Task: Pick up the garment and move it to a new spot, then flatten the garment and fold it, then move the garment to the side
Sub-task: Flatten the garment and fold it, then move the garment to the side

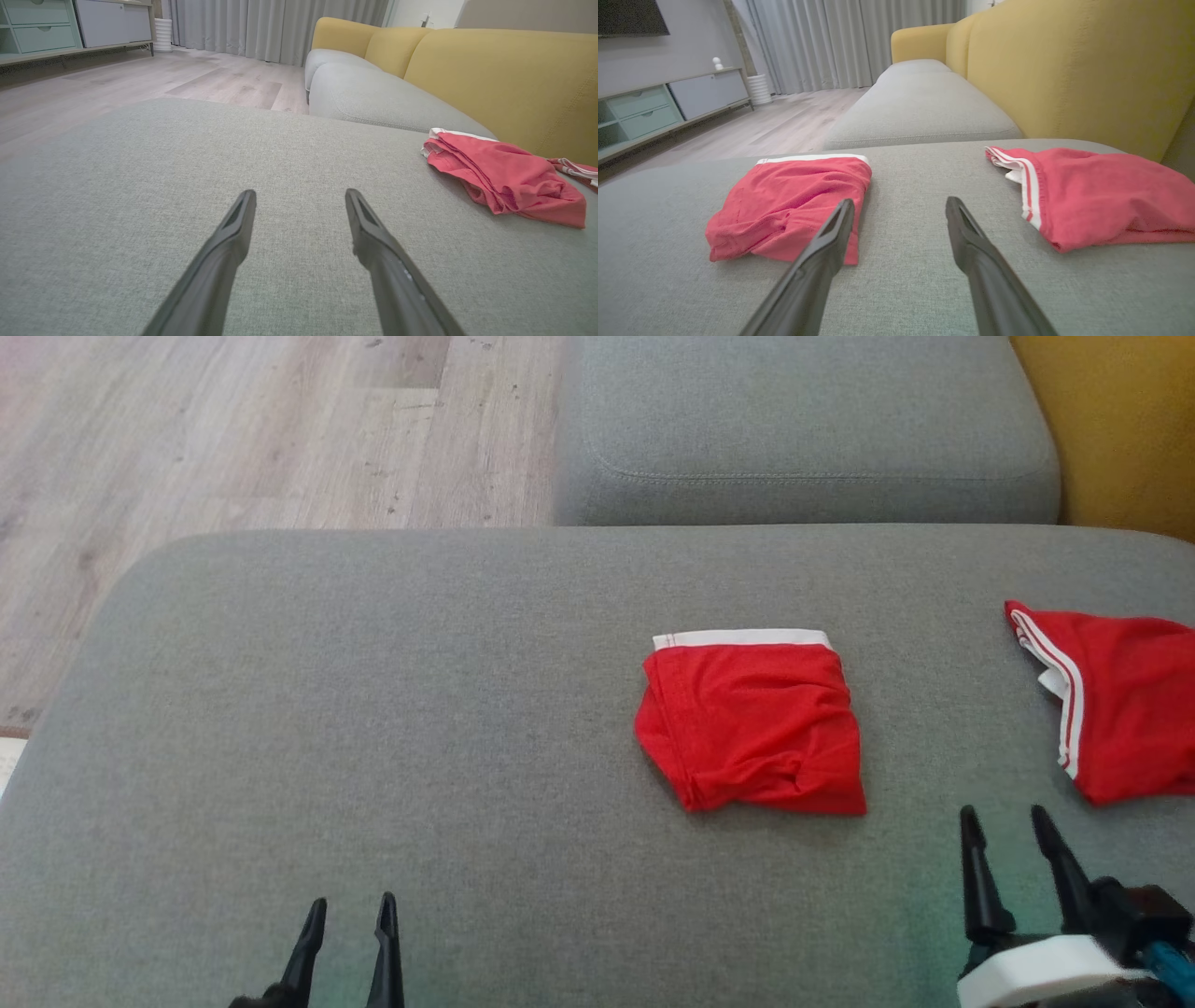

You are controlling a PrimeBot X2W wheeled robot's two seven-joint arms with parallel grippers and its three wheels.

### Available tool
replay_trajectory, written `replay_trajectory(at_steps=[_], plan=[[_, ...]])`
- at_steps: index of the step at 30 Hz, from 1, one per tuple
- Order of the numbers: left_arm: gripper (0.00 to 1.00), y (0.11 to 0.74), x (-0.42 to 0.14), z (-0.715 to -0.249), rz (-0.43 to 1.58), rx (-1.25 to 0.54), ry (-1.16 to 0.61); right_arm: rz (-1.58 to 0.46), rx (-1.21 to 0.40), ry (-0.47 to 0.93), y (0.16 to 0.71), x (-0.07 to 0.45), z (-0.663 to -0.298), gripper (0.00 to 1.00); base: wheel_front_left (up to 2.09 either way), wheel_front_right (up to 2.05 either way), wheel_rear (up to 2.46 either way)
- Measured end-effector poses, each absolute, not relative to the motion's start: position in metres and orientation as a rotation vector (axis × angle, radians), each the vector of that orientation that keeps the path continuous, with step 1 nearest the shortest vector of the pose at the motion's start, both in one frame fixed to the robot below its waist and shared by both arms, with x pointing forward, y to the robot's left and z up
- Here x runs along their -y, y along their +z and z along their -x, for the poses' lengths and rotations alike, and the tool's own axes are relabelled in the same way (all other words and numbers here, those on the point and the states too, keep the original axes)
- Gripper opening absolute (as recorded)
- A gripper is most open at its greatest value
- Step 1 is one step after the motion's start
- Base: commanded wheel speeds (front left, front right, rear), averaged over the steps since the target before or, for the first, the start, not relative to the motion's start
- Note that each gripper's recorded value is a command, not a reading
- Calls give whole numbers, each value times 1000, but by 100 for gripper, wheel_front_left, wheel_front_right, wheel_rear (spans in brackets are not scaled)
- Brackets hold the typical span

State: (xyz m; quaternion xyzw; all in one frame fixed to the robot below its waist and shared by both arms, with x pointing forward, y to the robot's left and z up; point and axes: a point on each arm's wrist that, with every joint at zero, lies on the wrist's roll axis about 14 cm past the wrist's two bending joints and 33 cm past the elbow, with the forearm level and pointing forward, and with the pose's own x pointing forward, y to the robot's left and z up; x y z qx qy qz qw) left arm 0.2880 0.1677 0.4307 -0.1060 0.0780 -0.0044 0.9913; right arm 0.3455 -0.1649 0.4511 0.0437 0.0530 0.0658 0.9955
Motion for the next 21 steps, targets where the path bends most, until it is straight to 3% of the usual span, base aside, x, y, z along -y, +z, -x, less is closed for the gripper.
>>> replay_trajectory(at_steps=[21], plan=[[100,426,-179,-280,221,-165,33,-115,-133,134,443,156,-349,100,0,0,0]])
